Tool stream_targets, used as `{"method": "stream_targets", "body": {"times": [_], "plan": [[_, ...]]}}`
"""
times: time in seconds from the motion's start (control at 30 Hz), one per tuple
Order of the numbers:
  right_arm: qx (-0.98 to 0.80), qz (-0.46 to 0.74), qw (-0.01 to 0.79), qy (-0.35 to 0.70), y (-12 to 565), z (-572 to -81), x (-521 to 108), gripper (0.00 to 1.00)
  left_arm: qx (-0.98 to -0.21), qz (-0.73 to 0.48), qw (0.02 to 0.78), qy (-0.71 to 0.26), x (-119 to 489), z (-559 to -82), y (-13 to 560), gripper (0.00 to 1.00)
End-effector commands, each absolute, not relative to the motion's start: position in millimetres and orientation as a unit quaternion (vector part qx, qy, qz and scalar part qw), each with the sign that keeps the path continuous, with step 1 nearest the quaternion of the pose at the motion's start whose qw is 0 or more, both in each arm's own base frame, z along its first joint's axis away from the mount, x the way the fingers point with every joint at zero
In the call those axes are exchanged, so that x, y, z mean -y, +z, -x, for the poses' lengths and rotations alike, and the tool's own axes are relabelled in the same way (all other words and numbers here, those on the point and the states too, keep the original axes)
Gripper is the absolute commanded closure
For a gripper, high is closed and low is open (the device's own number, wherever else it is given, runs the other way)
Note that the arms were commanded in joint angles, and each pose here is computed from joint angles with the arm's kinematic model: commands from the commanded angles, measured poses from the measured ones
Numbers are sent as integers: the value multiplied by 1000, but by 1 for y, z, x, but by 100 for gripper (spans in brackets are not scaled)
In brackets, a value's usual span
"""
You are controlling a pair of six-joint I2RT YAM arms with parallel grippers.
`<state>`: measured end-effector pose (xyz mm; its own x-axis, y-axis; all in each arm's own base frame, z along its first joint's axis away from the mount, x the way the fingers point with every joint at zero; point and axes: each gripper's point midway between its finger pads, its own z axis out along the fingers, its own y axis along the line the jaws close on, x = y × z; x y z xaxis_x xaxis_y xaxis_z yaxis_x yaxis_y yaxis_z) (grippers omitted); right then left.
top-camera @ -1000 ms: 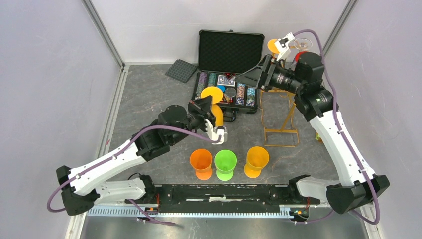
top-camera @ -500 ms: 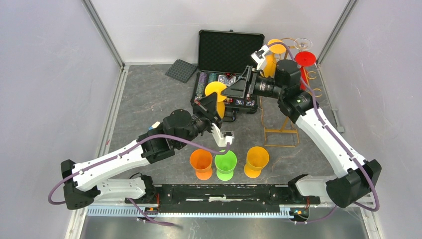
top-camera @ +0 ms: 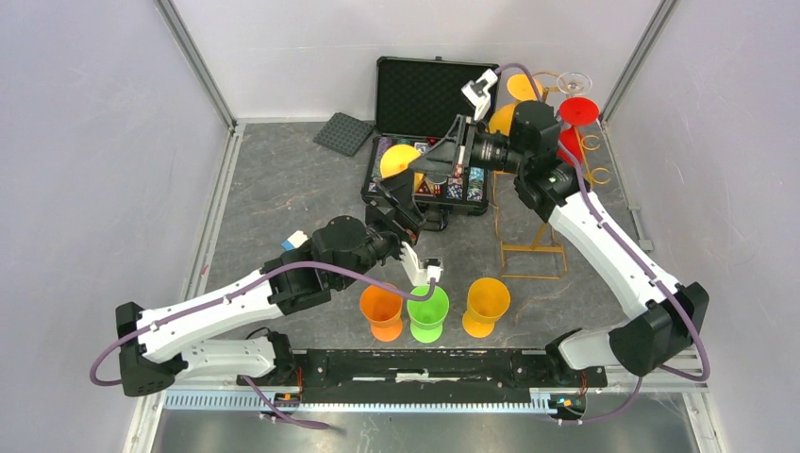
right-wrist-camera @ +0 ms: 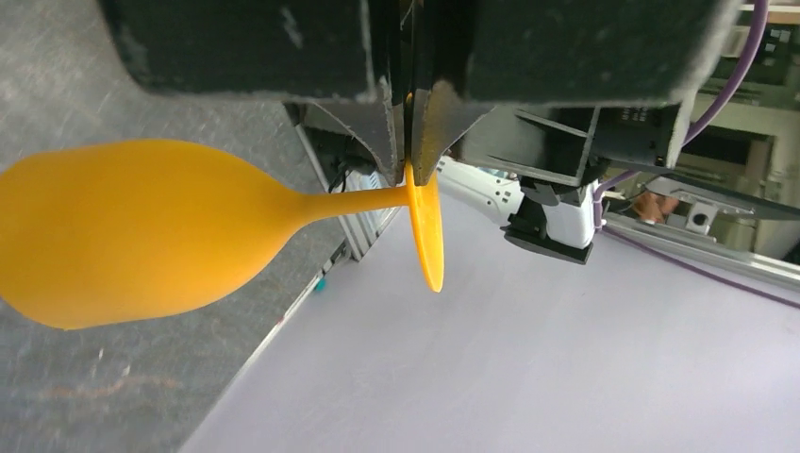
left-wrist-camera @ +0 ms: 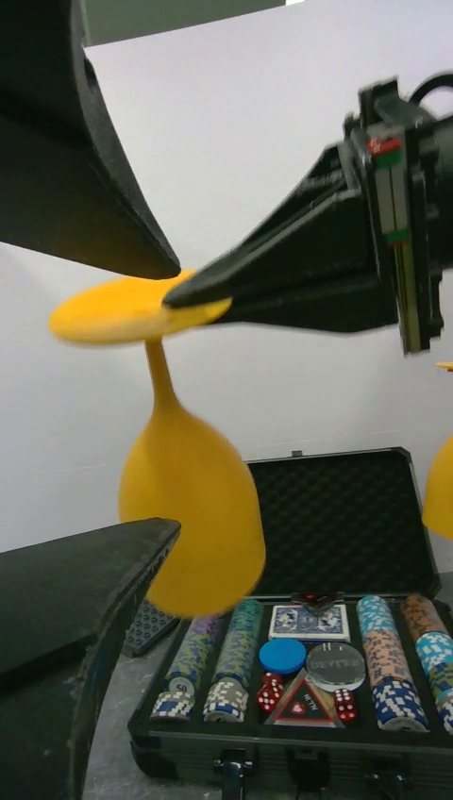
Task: Place the wine glass upside down on the wine glass rack
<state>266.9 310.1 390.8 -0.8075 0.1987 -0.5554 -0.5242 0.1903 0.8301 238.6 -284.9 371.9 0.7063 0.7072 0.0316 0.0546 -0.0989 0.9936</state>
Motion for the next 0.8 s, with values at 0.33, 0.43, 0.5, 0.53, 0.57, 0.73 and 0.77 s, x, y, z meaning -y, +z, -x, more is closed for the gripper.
{"method": "stream_targets", "body": {"times": [0.33, 0.43, 0.5, 0.53, 0.57, 0.73, 0.77], "plan": [[-591, 208, 519, 582, 530, -330, -270, 100, -376, -597, 669, 233, 239, -232, 375, 0], [-578, 204, 554, 563, 552, -344, -250, 100, -390, -596, 667, 219, 239, -231, 363, 0], [-573, 195, 579, 546, 562, -353, -234, 100, -396, -596, 665, 212, 240, -231, 356, 0], [-572, 188, 590, 538, 565, -357, -226, 100, -400, -596, 665, 206, 241, -231, 353, 0], [-573, 179, 603, 525, 568, -362, -213, 100, -401, -597, 665, 201, 242, -230, 351, 0], [-593, 83, 674, 432, 578, -386, -140, 100, -417, -604, 654, 181, 247, -230, 333, 0], [-593, 59, 693, 406, 581, -388, -124, 100, -421, -603, 654, 176, 247, -229, 331, 0]]}}
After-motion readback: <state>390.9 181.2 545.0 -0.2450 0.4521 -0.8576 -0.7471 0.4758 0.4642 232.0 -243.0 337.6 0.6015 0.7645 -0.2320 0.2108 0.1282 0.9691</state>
